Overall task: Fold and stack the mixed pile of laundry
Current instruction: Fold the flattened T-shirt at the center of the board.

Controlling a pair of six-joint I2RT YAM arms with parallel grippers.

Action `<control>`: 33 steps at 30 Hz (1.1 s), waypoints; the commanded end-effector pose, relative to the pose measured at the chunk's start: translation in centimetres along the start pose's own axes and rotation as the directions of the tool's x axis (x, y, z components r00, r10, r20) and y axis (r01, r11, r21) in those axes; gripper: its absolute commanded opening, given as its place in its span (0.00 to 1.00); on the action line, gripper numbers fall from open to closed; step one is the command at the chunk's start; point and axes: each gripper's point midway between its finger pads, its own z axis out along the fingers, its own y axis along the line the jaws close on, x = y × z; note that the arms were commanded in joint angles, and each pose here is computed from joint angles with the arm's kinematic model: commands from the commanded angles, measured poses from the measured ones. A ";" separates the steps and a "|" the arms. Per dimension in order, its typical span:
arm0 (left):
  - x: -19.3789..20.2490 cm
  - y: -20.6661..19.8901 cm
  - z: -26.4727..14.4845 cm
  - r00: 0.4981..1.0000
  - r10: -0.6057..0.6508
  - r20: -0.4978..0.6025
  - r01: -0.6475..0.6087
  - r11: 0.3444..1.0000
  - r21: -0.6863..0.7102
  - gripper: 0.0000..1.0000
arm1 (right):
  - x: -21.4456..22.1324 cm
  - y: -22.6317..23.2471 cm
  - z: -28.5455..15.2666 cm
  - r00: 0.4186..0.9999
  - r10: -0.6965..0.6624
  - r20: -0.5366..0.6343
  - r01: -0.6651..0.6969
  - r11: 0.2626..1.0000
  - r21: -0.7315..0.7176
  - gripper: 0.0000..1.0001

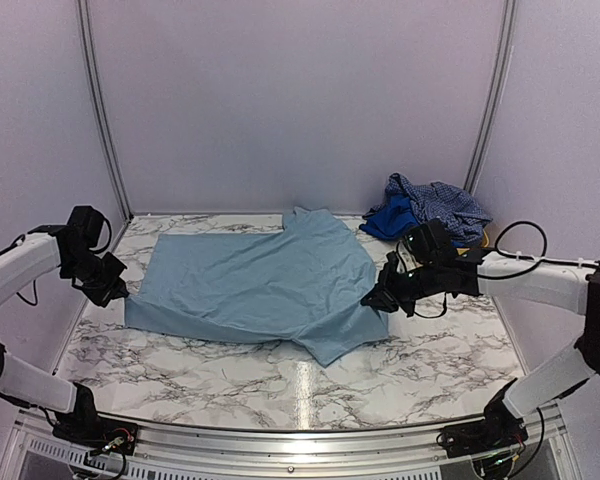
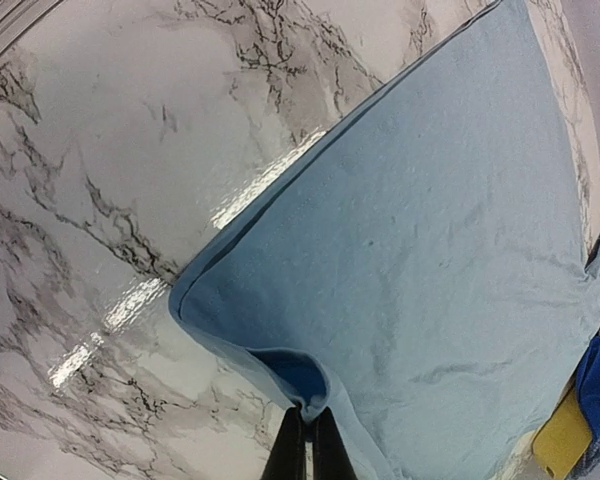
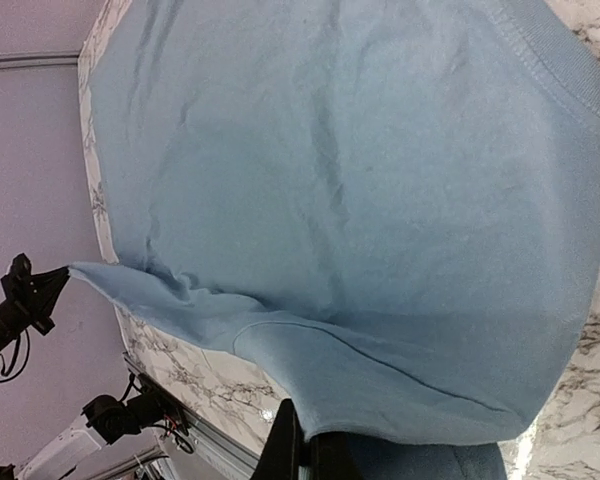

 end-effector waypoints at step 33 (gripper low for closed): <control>-6.1 -4.1 6.4 1.000 0.025 0.013 -0.025 1.000 -0.007 0.00 | -10.0 0.2 5.2 0.989 -0.127 -0.071 0.131 0.990 0.054 0.00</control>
